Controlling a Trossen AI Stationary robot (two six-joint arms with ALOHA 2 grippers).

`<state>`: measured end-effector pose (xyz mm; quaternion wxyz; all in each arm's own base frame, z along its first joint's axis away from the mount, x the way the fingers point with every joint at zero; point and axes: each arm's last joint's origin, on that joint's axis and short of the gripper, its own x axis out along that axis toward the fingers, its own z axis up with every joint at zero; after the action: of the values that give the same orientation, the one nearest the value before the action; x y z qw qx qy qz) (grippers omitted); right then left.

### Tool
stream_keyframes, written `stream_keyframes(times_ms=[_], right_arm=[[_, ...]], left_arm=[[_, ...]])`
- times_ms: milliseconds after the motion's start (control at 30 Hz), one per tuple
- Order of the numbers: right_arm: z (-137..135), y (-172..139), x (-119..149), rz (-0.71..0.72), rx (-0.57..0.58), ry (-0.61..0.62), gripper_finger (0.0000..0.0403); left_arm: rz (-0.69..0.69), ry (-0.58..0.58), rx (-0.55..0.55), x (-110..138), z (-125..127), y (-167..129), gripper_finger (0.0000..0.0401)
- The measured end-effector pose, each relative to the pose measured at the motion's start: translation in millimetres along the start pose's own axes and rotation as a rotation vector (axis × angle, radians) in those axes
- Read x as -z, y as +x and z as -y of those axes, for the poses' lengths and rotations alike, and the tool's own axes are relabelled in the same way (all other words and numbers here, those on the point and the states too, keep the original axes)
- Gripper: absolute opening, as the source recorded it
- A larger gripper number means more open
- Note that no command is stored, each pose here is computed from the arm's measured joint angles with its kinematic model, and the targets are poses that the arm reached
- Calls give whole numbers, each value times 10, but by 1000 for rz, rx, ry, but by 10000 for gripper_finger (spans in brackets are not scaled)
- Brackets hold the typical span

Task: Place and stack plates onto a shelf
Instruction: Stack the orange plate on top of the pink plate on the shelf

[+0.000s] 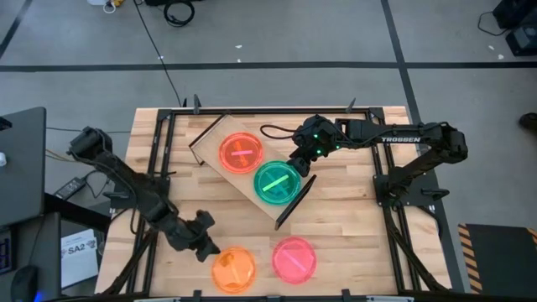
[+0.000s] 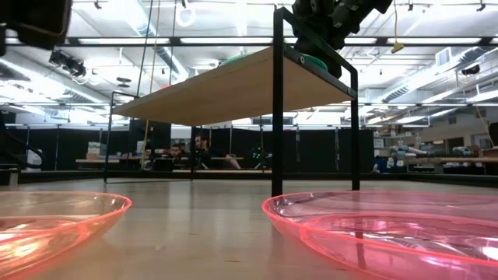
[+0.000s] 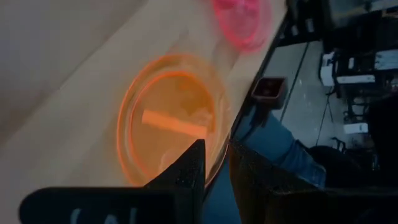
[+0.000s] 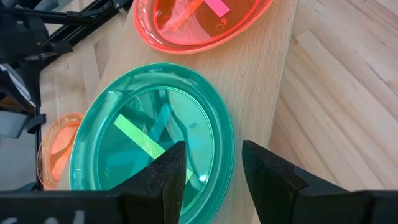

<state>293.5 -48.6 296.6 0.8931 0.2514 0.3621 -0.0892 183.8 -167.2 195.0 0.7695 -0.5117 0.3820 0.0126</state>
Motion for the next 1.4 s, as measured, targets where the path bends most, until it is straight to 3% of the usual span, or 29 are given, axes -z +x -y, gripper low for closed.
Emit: stream_keyframes(times_ms=[767,1400], right_arm=[[0,0,0,0,0,0,163],[-1,0,0,0,-1,0,163]], left_arm=[[-35,-73,-241,204,-320,342,75],[-25,-66,-248,249,-384,487,75]])
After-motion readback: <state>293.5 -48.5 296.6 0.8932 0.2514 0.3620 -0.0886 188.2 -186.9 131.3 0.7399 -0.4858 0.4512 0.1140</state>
